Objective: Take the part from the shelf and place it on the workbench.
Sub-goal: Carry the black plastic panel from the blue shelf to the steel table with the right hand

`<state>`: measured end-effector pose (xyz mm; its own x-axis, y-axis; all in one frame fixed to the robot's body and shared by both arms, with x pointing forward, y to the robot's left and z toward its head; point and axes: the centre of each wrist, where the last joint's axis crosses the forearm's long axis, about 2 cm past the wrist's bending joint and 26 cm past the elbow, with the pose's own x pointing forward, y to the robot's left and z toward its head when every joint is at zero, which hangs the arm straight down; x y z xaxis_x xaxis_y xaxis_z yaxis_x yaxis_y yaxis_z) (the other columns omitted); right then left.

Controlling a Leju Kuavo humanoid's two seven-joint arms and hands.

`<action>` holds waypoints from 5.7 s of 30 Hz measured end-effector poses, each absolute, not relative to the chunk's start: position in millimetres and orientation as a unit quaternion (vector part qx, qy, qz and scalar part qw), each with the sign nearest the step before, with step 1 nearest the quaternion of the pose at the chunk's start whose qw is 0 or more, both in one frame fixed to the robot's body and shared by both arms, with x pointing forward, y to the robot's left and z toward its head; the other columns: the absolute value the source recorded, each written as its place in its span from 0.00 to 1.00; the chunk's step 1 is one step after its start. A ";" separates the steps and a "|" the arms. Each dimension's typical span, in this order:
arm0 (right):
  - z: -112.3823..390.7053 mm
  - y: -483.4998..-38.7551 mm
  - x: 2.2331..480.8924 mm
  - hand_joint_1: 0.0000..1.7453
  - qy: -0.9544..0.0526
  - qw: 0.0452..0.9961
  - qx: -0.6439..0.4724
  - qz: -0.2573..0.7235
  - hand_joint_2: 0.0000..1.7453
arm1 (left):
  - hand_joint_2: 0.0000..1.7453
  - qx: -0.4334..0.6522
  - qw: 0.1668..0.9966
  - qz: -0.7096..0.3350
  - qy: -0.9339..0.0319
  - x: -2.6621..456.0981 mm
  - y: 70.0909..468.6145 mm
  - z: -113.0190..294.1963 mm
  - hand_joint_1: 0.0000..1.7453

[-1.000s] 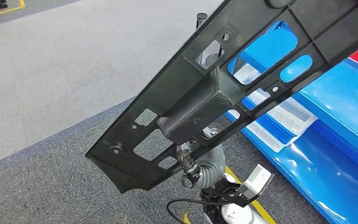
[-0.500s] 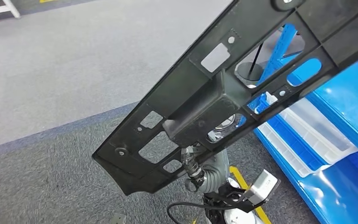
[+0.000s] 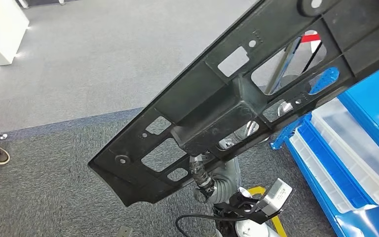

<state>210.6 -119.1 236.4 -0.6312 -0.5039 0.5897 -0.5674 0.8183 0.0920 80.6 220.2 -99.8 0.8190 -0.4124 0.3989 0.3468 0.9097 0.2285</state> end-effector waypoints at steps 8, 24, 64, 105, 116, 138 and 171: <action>236.3 -119.2 209.9 1.00 -0.901 0.311 0.298 0.050 1.00 | 1.00 0.073 0.951 -0.200 -0.225 80.8 221.5 -99.9 0.00; 238.8 -118.4 214.2 1.00 -0.902 0.307 0.300 0.054 1.00 | 1.00 0.074 0.949 -0.209 -0.225 80.6 222.5 -100.1 0.00; 237.1 -116.8 221.5 1.00 -0.900 0.311 0.298 0.063 1.00 | 1.00 0.079 0.949 -0.206 -0.224 80.2 224.3 -100.4 0.00; 237.9 -116.7 224.7 1.00 -0.901 0.311 0.295 0.069 1.00 | 1.00 0.083 0.947 -0.216 -0.226 85.9 222.7 -99.0 0.00; 237.9 -115.6 223.9 1.00 -0.900 0.312 0.297 0.065 1.00 | 1.00 0.084 0.947 -0.214 -0.223 84.2 223.7 -99.5 0.00; 234.6 -115.1 222.2 1.00 -0.892 0.316 0.323 0.025 1.00 | 1.00 0.080 0.950 -0.211 -0.214 81.6 224.7 -100.2 0.00; 225.6 -112.3 220.3 1.00 -0.886 0.314 0.340 0.022 1.00 | 1.00 0.073 0.951 -0.209 -0.214 78.8 228.0 -101.2 0.00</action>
<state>220.3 -112.3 225.6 -0.5720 -0.5882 0.5717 -0.6163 0.7681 0.1736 78.8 228.0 -101.2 0.8212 -0.4294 0.3757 0.3671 0.9017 0.2282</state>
